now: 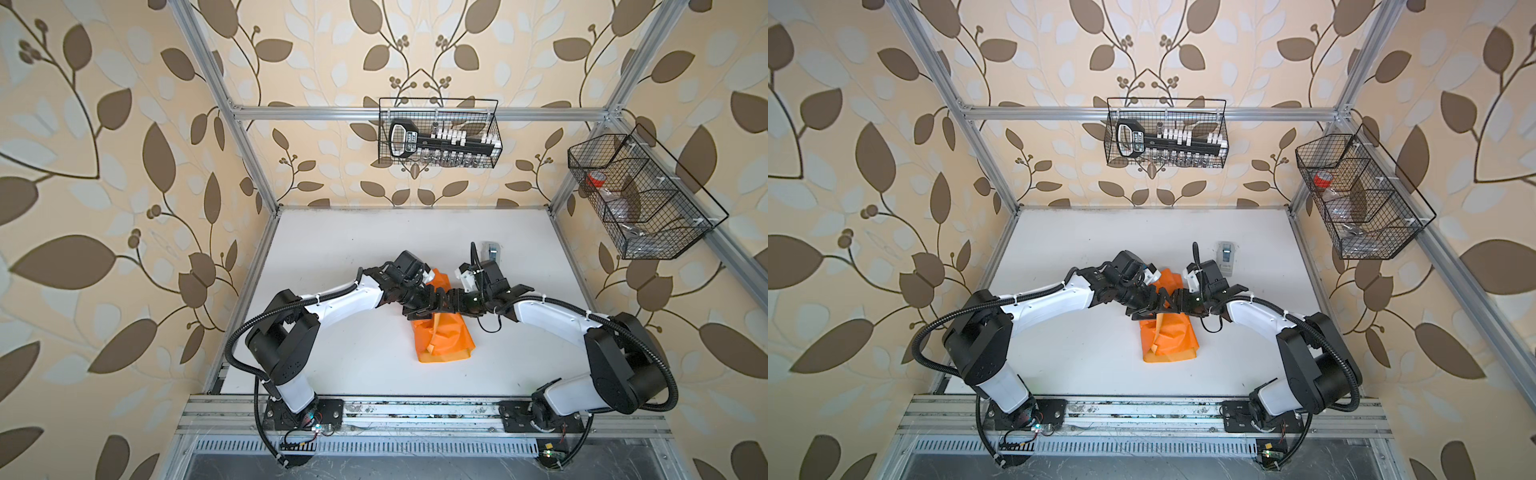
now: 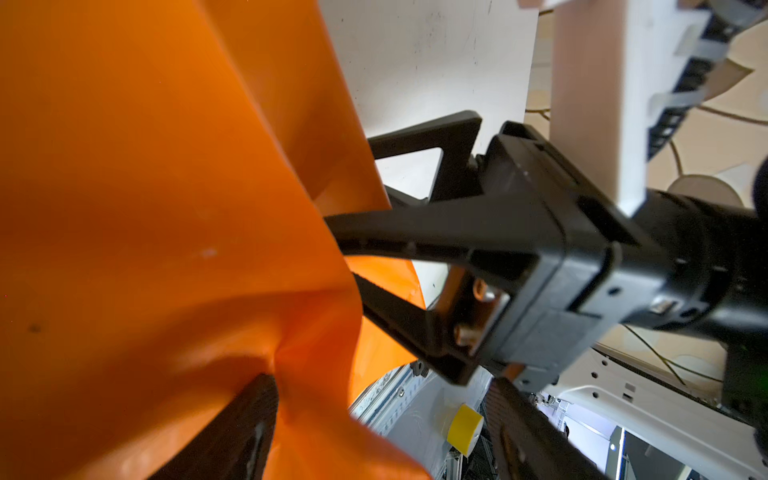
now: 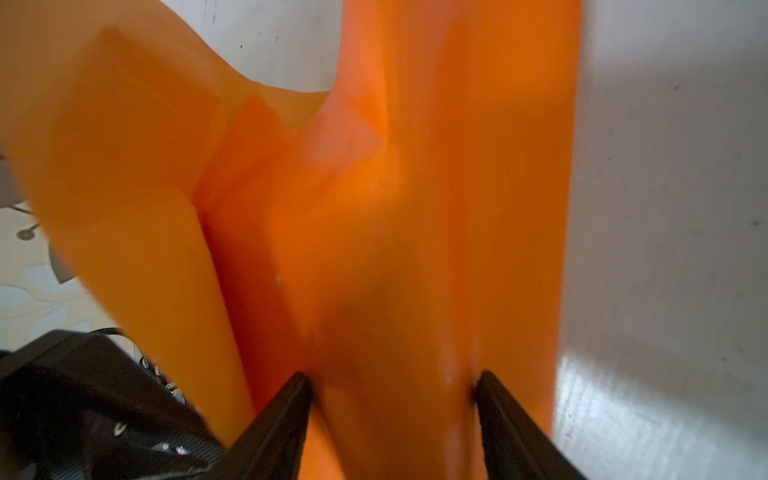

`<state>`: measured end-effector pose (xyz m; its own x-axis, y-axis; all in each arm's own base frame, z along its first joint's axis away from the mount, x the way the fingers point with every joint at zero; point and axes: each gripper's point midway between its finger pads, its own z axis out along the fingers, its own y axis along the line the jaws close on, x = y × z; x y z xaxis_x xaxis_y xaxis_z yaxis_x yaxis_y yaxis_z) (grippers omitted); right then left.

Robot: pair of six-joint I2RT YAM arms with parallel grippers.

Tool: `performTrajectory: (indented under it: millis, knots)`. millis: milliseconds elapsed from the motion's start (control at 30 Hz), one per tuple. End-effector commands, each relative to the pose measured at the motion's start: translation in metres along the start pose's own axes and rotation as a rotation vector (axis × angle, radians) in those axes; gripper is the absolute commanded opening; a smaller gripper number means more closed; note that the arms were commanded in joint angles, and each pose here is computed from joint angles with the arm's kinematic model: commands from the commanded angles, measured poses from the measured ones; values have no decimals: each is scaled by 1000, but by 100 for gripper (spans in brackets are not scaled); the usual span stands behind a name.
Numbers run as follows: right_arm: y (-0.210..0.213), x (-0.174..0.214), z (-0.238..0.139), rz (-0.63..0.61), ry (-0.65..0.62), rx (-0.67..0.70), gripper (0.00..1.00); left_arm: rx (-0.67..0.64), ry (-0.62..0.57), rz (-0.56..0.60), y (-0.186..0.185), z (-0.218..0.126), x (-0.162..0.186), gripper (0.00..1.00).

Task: Wrap the gift box in paper

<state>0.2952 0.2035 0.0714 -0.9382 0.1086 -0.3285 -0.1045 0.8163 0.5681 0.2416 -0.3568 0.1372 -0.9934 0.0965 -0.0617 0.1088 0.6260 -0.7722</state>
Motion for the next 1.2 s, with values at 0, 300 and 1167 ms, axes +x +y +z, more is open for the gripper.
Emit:
performTrajectory:
  millis: [0,300,1167]
  knots:
    - [-3,10,-6,19,27,-12,64,33,-24,56,-16,-7,-1,77]
    - [-7,-6,-32,54,-41,-24,67,75,4,29,-15,6,-2,56]
    - [57,-22,-26,-4,-6,-251,57,102,23,7,-7,11,7,22]
